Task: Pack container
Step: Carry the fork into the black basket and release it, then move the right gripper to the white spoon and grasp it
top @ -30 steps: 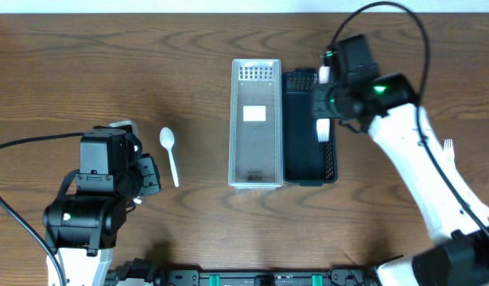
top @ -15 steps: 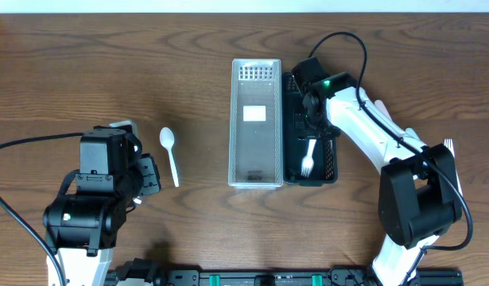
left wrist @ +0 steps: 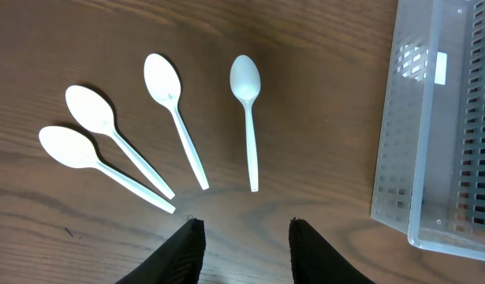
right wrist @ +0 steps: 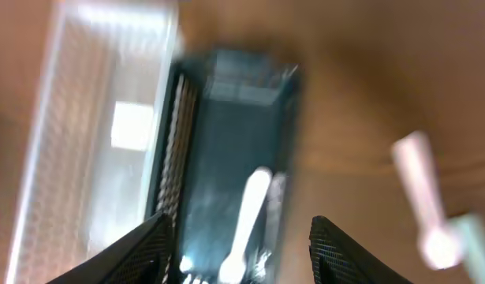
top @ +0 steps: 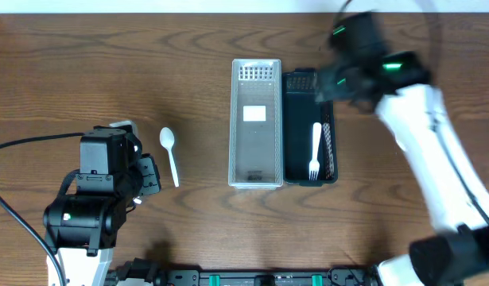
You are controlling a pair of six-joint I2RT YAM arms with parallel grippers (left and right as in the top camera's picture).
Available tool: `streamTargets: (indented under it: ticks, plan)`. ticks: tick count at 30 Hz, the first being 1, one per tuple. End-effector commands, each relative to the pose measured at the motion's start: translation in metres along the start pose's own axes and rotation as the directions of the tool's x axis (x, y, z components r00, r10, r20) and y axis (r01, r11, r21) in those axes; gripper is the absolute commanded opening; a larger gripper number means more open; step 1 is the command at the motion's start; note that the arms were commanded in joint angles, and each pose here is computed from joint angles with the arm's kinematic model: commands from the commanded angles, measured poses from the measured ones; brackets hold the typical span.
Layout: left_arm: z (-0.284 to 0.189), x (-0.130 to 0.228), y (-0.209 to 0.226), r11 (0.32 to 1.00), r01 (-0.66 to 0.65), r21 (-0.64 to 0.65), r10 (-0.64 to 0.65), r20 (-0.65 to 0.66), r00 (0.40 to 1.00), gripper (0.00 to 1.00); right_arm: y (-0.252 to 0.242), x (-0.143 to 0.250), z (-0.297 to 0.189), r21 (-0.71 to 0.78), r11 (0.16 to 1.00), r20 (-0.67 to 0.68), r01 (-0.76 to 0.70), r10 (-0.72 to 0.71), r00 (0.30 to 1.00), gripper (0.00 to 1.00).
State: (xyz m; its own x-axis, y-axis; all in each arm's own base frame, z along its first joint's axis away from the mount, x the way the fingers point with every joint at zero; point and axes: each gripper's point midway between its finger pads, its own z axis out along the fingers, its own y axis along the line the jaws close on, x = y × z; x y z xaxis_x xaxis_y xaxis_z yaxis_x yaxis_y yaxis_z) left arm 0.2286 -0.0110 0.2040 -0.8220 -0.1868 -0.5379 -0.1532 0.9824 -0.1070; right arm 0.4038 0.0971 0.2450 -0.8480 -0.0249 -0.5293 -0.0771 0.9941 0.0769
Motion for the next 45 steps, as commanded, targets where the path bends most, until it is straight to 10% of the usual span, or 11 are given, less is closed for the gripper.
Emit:
streamTargets:
  ticks: [1, 15, 20, 45]
  plan:
    - [-0.004, -0.004, 0.0, 1.0, -0.005, -0.001, 0.005, 0.014, 1.0, 0.38, -0.05, -0.014, -0.017, 0.071, 0.996, 0.024, 0.047, -0.049, 0.999, 0.58]
    - [-0.004, -0.004, 0.0, 1.0, -0.005, -0.001, 0.005, 0.014, 1.0, 0.38, -0.178, 0.036, 0.071, 0.12, 0.974, -0.308, 0.19, -0.146, 0.94, 0.6]
    - [-0.004, -0.004, 0.0, 1.0, -0.005, -0.001, 0.005, 0.014, 1.0, 0.38, -0.186, 0.06, 0.115, 0.085, 0.981, -0.409, 0.176, -0.126, 0.904, 0.75]
    - [-0.004, -0.004, 0.0, 1.0, -0.005, -0.001, 0.005, 0.014, 1.0, 0.38, -0.199, 0.144, 0.145, 0.025, 0.998, -0.67, 0.059, -0.027, 0.742, 0.77]
